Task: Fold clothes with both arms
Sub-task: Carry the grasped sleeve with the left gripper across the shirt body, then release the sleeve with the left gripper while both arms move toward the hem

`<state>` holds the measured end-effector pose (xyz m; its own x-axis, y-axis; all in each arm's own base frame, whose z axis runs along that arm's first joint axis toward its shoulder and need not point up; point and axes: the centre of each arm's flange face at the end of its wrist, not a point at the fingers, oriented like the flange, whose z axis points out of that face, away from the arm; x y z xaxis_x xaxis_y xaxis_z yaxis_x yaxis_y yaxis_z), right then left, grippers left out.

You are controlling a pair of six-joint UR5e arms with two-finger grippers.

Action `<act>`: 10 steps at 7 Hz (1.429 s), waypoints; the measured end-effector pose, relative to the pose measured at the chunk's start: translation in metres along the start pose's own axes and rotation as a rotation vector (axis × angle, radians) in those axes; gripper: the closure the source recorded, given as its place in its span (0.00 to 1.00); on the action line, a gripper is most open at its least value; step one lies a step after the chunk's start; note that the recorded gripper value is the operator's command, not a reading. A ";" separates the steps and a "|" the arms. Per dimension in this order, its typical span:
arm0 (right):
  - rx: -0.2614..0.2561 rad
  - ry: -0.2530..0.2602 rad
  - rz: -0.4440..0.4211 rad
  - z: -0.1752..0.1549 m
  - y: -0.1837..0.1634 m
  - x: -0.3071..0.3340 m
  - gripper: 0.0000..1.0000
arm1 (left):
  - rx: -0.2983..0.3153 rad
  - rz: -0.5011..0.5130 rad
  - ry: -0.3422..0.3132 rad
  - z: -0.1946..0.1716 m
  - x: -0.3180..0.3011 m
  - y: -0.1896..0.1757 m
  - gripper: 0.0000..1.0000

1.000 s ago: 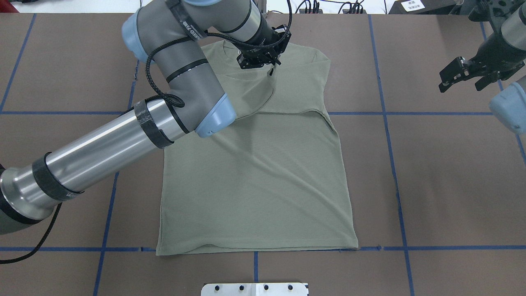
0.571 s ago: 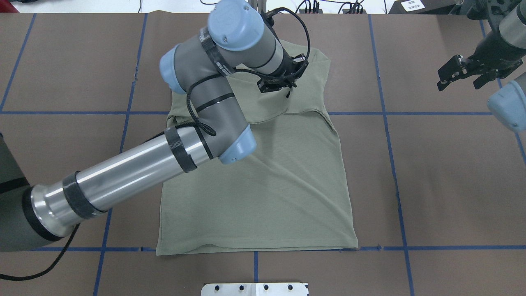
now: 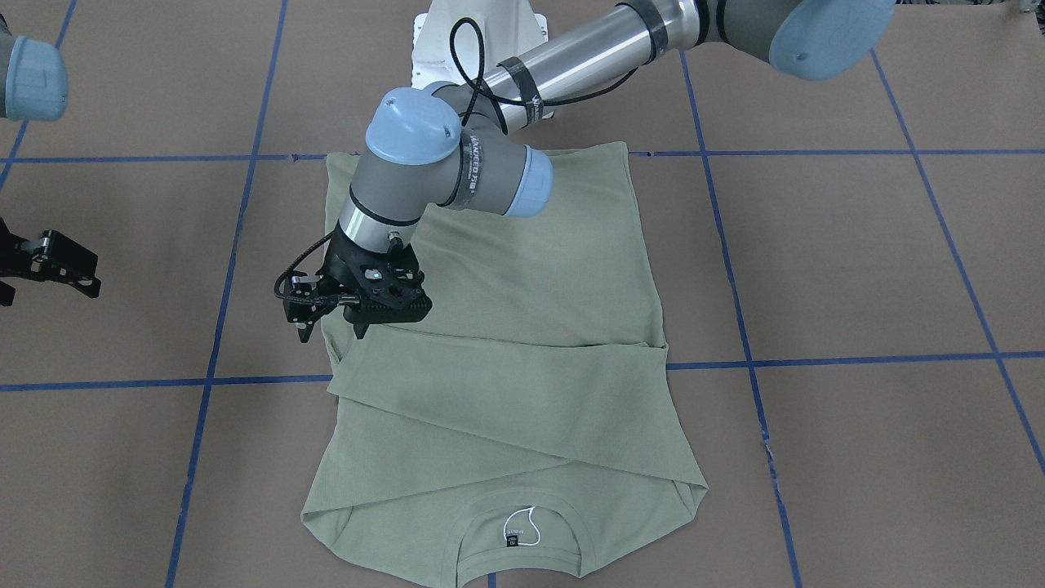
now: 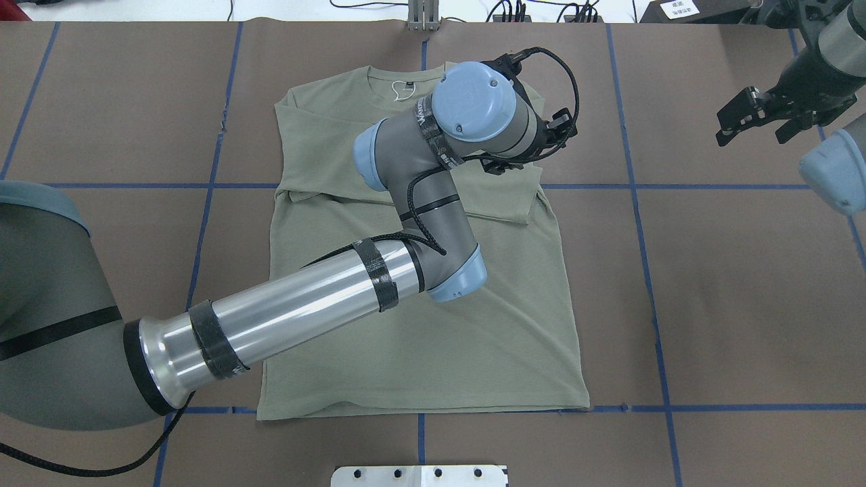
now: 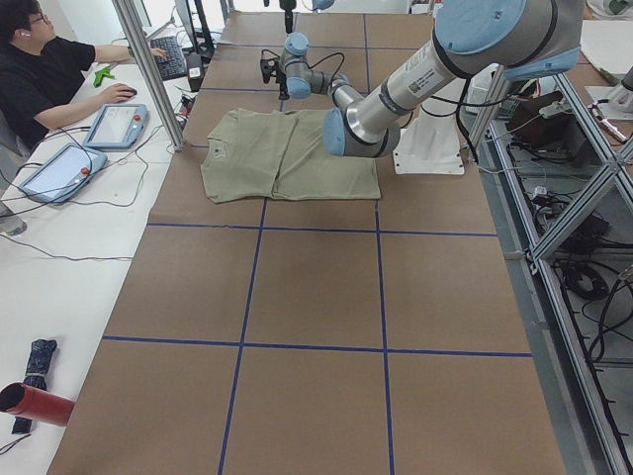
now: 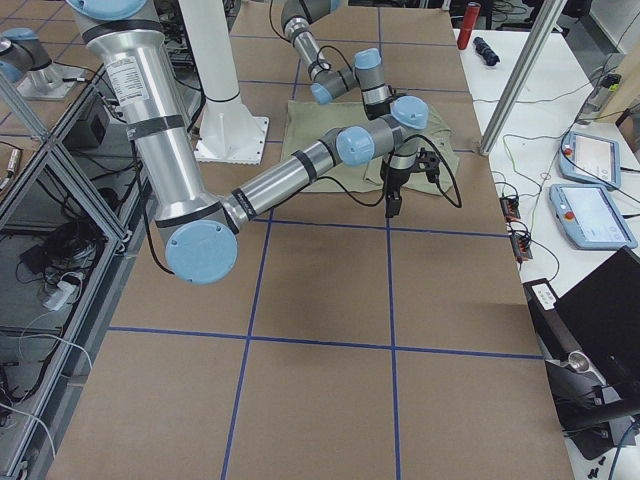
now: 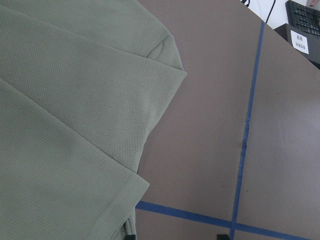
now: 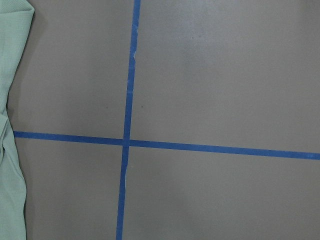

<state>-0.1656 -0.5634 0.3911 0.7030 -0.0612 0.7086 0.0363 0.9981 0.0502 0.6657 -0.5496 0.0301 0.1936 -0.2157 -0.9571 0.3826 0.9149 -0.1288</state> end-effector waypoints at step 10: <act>0.084 -0.086 0.089 0.070 0.156 -0.168 0.00 | -0.065 0.436 -0.320 -0.206 -0.284 -0.029 0.00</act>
<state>-0.3273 -0.3983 0.3290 0.6373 0.0233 0.7702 -0.0858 0.9955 0.0409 0.4133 -0.4448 0.2526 0.5914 0.1049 -0.7995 0.1502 0.9598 0.2371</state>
